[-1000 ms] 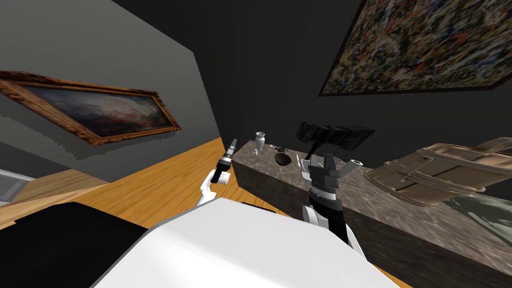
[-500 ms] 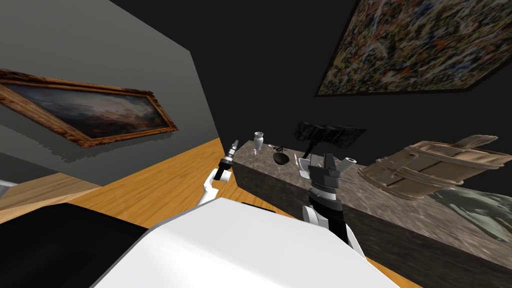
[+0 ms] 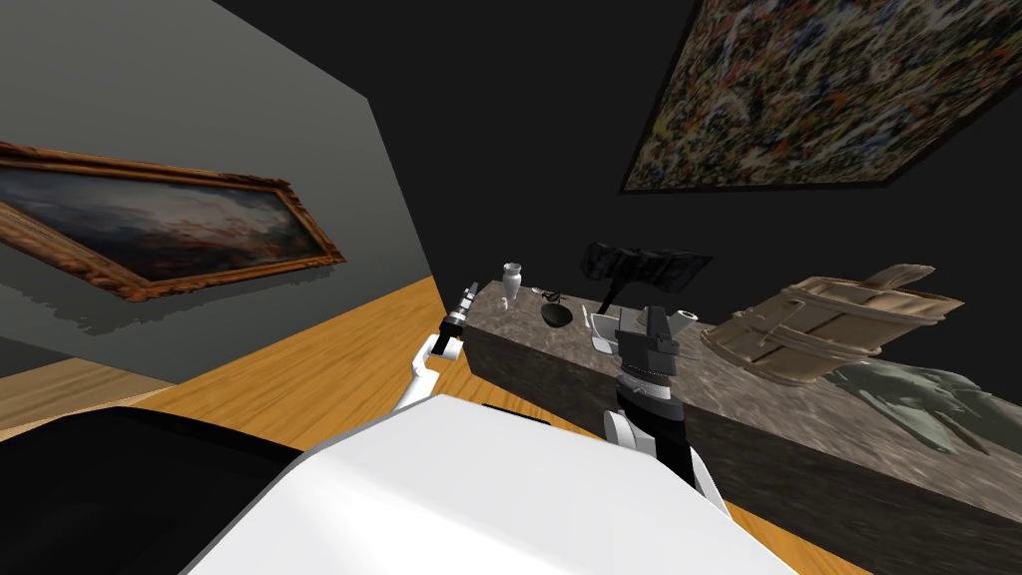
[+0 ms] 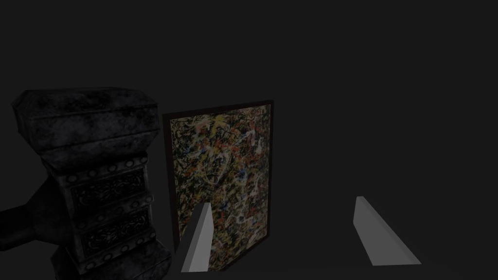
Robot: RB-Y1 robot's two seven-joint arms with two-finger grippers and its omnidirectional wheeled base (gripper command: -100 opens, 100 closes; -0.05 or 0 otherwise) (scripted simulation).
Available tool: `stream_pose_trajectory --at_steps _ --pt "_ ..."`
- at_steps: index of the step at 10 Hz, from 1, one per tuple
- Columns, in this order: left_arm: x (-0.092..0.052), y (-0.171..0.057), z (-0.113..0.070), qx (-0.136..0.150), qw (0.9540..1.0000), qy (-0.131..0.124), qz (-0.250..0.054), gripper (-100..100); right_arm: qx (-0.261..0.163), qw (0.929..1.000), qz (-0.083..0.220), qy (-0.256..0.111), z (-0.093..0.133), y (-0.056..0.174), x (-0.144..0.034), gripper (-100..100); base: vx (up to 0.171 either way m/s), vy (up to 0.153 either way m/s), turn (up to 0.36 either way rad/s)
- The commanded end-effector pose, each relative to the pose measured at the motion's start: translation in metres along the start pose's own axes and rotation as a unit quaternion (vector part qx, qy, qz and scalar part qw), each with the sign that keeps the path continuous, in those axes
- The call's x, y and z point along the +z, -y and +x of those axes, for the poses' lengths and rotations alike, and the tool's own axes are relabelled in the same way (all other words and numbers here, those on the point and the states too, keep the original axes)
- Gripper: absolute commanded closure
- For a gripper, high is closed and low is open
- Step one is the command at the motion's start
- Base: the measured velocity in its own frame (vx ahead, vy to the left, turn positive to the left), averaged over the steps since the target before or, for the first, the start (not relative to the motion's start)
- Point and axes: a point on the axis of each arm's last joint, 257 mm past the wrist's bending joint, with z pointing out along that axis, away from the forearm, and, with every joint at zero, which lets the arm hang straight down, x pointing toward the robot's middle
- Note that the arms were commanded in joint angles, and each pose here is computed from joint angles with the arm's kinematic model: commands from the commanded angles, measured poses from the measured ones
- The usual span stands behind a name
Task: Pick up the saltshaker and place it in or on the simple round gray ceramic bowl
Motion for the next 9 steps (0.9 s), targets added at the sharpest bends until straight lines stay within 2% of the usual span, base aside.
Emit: stream_pose_trajectory --at_steps 1,2,5,6,9 --pt "0.002 -0.012 0.006 0.016 0.9998 -0.006 -0.008 -100 0.000 1.0000 0.000 0.000 0.000 0.000 0.000 0 0.010 -0.009 -0.060" --pt "0.001 -0.016 0.009 0.016 0.9998 -0.009 -0.012 -100 0.000 1.0000 0.000 0.000 0.000 0.000 0.000 0 0.010 -0.008 -0.041" --pt "0.001 -0.047 0.029 0.058 0.9971 -0.031 -0.038 -100 0.000 1.0000 0.000 0.000 0.000 0.000 0.000 0 0.025 -0.016 -0.099" --pt "-0.002 -0.053 0.033 0.057 0.9967 -0.036 -0.044 -100 0.000 1.0000 0.000 0.000 0.000 0.000 0.000 0 0.030 -0.018 -0.032" --pt "-0.008 -0.081 0.057 0.097 0.9910 -0.063 -0.067 -100 0.000 1.0000 0.000 0.000 0.000 0.000 0.000 0 0.048 -0.018 -0.096"
